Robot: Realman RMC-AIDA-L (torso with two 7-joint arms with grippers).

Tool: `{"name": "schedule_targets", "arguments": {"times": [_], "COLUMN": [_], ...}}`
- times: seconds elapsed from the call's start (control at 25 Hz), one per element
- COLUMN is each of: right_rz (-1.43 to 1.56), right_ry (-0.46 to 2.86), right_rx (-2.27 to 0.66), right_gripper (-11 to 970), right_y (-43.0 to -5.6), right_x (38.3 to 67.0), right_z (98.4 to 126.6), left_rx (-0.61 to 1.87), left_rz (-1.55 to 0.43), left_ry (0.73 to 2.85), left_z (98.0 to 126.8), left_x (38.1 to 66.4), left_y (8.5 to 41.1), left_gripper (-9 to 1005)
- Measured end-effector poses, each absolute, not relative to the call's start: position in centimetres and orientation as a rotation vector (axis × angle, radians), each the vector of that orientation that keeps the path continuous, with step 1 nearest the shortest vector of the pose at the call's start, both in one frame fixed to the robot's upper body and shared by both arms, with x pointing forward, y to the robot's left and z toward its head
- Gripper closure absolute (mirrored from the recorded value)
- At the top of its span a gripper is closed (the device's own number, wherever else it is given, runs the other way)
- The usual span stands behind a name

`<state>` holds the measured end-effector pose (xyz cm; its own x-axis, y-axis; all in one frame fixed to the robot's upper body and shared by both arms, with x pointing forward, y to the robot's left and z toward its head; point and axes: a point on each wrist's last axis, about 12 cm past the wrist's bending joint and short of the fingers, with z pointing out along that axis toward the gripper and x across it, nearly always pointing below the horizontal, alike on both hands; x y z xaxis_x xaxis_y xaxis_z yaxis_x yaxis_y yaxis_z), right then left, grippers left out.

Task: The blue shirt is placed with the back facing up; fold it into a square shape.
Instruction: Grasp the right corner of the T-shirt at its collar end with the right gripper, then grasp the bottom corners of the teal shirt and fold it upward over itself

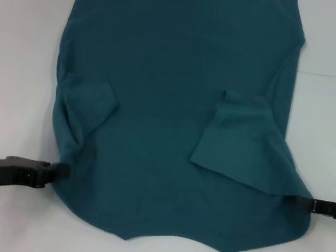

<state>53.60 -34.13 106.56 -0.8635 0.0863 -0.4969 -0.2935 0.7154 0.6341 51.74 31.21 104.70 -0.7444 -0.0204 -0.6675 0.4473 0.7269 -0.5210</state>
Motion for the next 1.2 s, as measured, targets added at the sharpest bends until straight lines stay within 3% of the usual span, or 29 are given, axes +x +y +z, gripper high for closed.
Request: {"name": "schedule_targets", "arguments": {"times": [0.32,0.52,1.2], "right_rz": [0.999,0.989,0.992], "right_ry": [2.420,2.410,2.276], "right_rx": [-0.146,-0.148,-0.158], "right_gripper": [724,928,932], "right_y": [-34.2,-34.6,-38.0], "right_x": [53.4,53.0,47.3], "right_z": [106.2,106.1,104.4], "left_rx": [0.325,0.295,0.182], "left_rz": [-0.911,-0.918,-1.142], "left_ry": [2.263,2.278,2.239], "left_z": [104.7,104.7,104.9], "left_x": [51.8,51.7,48.0], "left_y": [31.1,31.5,32.9], "left_gripper": [947,948,946]}}
